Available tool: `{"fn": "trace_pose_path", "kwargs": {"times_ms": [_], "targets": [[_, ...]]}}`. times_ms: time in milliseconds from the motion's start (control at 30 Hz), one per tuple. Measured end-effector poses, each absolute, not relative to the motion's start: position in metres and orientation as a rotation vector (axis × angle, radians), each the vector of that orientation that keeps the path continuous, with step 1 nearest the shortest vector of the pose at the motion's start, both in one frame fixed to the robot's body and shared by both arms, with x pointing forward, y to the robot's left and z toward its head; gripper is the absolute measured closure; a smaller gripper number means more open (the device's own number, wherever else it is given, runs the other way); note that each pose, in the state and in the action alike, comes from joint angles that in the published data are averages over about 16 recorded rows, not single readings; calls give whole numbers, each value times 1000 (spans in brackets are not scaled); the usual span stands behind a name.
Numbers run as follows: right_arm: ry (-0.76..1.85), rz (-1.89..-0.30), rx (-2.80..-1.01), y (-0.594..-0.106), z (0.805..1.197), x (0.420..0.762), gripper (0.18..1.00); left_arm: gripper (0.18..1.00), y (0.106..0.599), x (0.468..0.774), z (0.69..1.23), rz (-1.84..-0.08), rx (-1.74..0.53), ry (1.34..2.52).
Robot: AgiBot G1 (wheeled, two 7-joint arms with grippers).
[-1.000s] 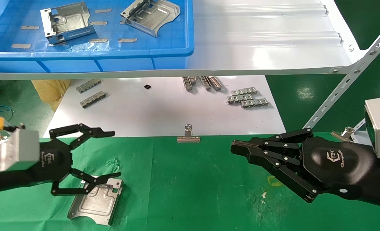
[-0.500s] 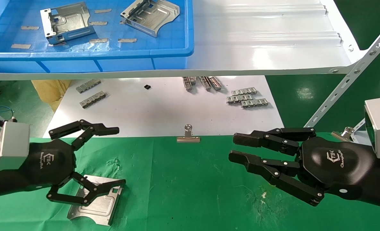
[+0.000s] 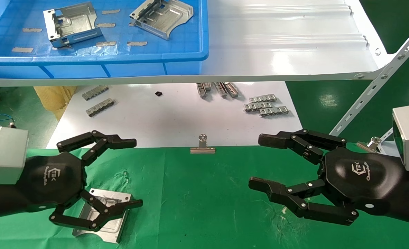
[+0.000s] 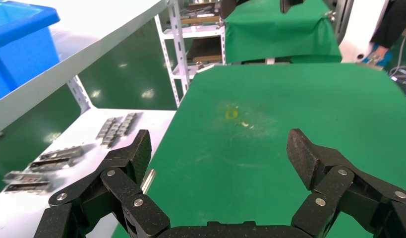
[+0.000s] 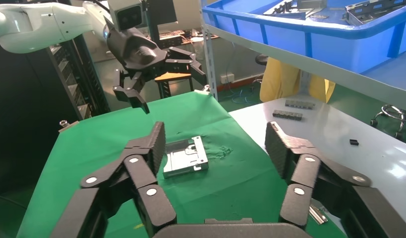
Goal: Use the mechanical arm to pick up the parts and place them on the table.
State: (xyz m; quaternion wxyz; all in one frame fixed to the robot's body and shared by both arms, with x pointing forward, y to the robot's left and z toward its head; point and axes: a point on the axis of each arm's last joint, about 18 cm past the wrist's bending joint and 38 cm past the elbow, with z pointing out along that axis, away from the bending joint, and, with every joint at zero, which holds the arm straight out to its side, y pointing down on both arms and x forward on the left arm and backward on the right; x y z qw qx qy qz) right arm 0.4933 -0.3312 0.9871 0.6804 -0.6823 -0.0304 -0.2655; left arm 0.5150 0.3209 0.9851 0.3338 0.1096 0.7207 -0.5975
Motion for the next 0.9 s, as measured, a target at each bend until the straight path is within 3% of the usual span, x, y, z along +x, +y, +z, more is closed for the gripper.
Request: {"fn": "trace_pose_path", "kwargs": {"times_ms": [367, 567, 900], "targets": [[-68, -596, -1532, -331, 987, 493, 307, 183, 312, 502, 988, -1651, 285, 1894], [-68, -596, -1532, -331, 987, 493, 234, 183, 308, 494, 990, -1697, 284, 1902], [-68, -596, -1532, -331, 987, 493, 187, 183, 304, 485, 991, -1748, 282, 1912]]}}
